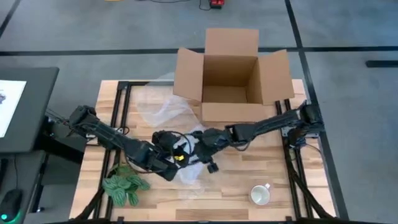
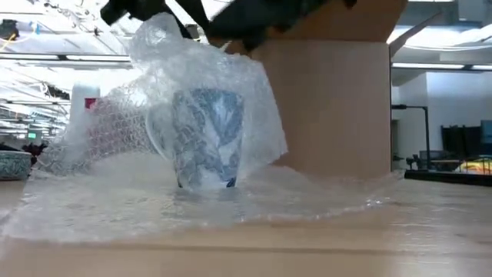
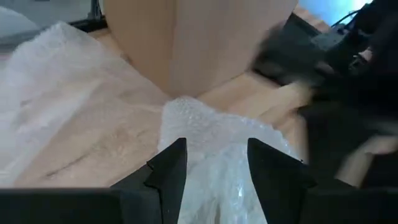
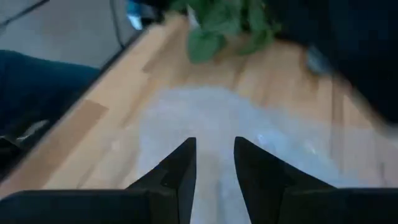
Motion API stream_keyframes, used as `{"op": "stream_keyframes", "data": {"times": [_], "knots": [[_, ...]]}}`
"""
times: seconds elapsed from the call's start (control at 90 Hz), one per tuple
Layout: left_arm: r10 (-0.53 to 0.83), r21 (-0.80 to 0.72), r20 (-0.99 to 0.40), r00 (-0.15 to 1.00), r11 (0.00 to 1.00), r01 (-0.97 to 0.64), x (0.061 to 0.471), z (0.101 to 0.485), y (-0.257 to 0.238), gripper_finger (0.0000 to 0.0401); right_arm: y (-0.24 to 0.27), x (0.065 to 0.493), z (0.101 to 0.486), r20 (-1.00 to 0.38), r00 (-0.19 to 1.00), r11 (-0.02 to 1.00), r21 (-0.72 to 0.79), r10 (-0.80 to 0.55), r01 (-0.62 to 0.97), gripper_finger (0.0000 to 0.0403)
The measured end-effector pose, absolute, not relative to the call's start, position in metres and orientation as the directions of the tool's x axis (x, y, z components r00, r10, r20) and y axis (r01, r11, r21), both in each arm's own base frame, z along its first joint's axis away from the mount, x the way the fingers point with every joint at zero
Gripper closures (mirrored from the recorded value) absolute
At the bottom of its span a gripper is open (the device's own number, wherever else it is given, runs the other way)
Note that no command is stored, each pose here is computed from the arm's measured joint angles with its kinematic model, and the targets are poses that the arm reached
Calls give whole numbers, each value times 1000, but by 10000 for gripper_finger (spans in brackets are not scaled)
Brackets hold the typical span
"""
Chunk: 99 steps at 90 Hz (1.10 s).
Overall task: Wrap mug
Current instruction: Wrap the white blue mug with bubble wrap
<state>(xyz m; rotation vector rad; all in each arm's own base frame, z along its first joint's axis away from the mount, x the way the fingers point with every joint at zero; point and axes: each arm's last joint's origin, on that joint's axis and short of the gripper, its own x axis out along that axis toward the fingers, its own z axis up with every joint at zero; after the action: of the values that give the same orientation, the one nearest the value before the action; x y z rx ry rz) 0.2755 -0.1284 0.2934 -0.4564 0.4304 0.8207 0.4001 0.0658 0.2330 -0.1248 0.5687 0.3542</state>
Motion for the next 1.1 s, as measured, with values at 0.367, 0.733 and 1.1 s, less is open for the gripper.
{"op": "stream_keyframes", "data": {"times": [0.367,0.733,1.1], "knots": [[597,-243,-494,632,604,-759,265,291,-146,253,27,438,176,-661,715,971,100,227,-215,306],[580,-234,-545,606,588,-774,260,277,-158,253,36,428,202,-694,685,970,89,223,-225,306],[637,-179,-568,521,522,-834,234,267,-158,253,31,417,242,-644,736,973,66,211,-221,313]]}}
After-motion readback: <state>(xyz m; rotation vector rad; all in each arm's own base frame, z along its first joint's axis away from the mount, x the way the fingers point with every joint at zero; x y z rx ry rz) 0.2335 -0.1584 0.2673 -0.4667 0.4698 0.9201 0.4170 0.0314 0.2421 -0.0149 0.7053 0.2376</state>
